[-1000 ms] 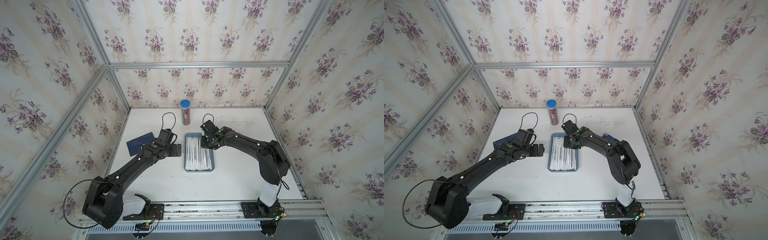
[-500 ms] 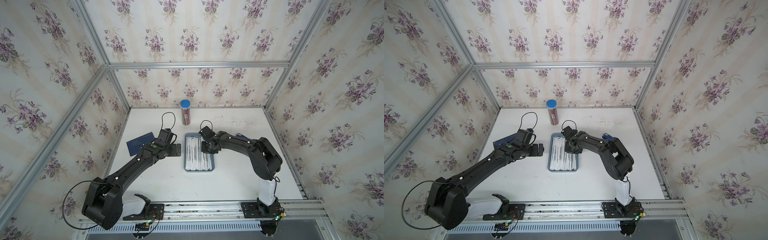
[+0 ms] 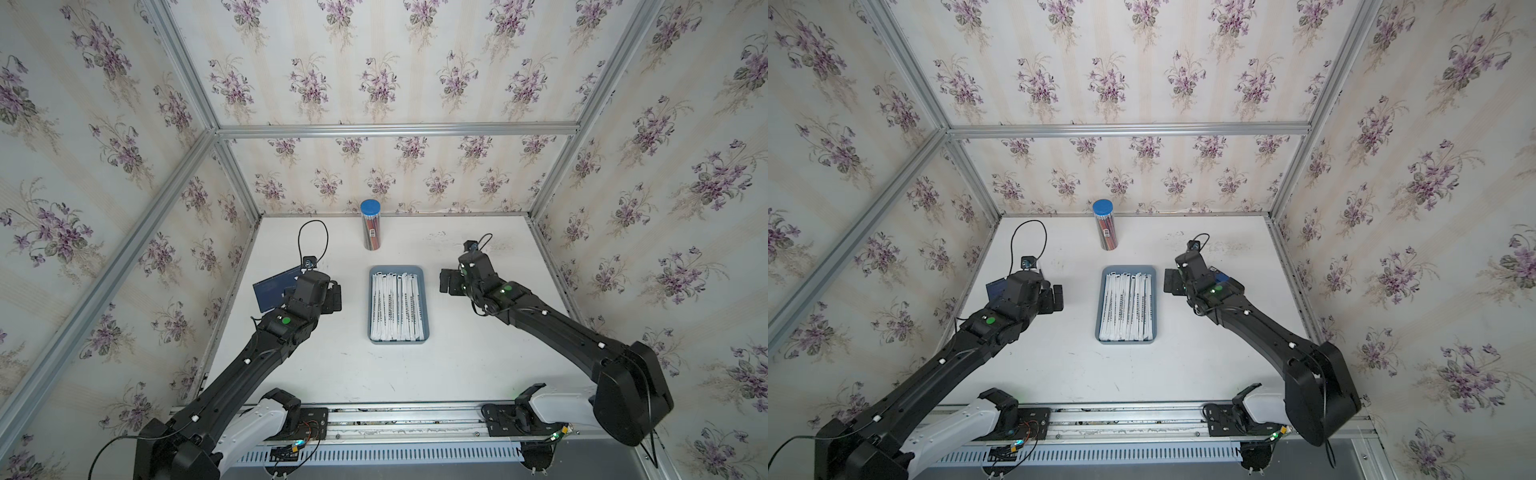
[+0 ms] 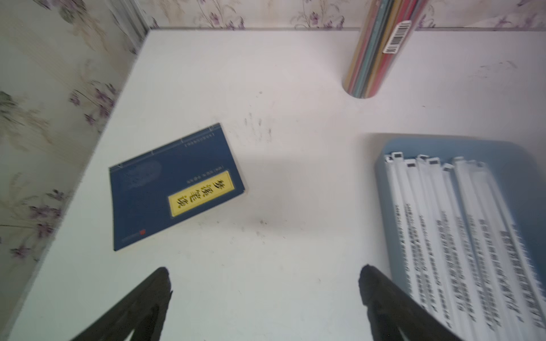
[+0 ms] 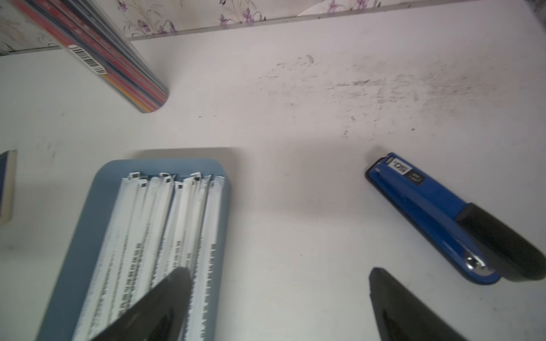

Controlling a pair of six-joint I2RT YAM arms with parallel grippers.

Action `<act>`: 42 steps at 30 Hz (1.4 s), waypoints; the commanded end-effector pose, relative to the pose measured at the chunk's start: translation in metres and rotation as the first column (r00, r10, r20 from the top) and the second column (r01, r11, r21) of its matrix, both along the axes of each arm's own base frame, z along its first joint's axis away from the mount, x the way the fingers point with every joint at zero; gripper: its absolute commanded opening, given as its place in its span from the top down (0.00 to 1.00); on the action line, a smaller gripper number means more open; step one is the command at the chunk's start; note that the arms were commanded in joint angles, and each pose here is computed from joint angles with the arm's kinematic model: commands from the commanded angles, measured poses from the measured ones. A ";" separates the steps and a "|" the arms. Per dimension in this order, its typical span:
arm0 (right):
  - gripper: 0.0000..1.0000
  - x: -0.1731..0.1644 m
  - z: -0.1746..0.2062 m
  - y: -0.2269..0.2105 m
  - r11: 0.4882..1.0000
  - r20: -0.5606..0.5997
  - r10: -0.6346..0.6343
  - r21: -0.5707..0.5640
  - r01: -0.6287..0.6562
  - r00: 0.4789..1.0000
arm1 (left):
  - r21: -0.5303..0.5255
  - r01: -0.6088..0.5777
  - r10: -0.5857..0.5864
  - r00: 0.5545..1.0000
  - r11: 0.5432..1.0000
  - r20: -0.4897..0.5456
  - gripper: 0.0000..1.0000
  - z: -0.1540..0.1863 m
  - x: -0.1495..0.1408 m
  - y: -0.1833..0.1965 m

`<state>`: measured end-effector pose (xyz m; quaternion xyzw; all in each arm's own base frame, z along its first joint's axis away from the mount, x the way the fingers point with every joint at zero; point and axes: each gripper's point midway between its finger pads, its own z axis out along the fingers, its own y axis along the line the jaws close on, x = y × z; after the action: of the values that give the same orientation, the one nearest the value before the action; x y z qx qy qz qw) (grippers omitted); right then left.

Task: Put the straws into the storage box
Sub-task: Reset both arms

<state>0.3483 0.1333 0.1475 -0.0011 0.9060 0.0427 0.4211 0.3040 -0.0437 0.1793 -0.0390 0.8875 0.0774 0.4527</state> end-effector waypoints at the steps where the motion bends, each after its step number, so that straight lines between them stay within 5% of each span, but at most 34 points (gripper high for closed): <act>1: 0.00 0.037 0.047 -0.083 0.948 0.314 -0.265 -0.086 0.305 0.912 | 0.204 -0.255 0.216 0.956 0.945 0.197 0.00 0.044 0.017 0.052; 3: 0.00 0.035 0.039 -0.131 0.893 0.334 -0.404 -0.056 0.446 0.852 | 0.237 -0.347 0.315 0.935 0.907 0.164 0.00 0.035 0.016 0.077; 8: 0.01 0.030 0.016 -0.157 0.883 0.412 -0.400 -0.066 0.465 0.818 | 0.158 -0.438 0.416 0.897 0.885 0.151 0.00 -0.006 0.026 0.107; 13: 0.01 0.031 -0.003 -0.165 0.881 0.465 -0.398 -0.046 0.471 0.790 | 0.022 -0.299 0.290 0.939 0.954 0.183 0.00 -0.031 0.055 0.106; 20: 0.03 0.022 -0.017 -0.174 0.916 0.512 -0.367 0.054 0.397 0.777 | -0.025 -0.110 0.113 0.979 0.994 0.168 0.00 -0.044 0.076 0.098; 24: 0.00 0.026 -0.026 -0.138 0.984 0.523 -0.155 0.002 0.180 0.838 | -0.018 -0.017 0.020 0.977 1.000 0.211 0.00 -0.067 0.077 0.082; 42: 0.00 0.025 -0.025 -0.138 0.984 0.532 -0.155 0.005 0.180 0.833 | 0.068 -0.042 0.030 0.986 0.997 0.161 0.00 -0.086 0.087 0.076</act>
<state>0.3725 -0.0058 0.1152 0.0588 0.7612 -0.0200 0.6455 0.3887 0.0286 0.0881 -0.0430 0.8500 0.1040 0.5147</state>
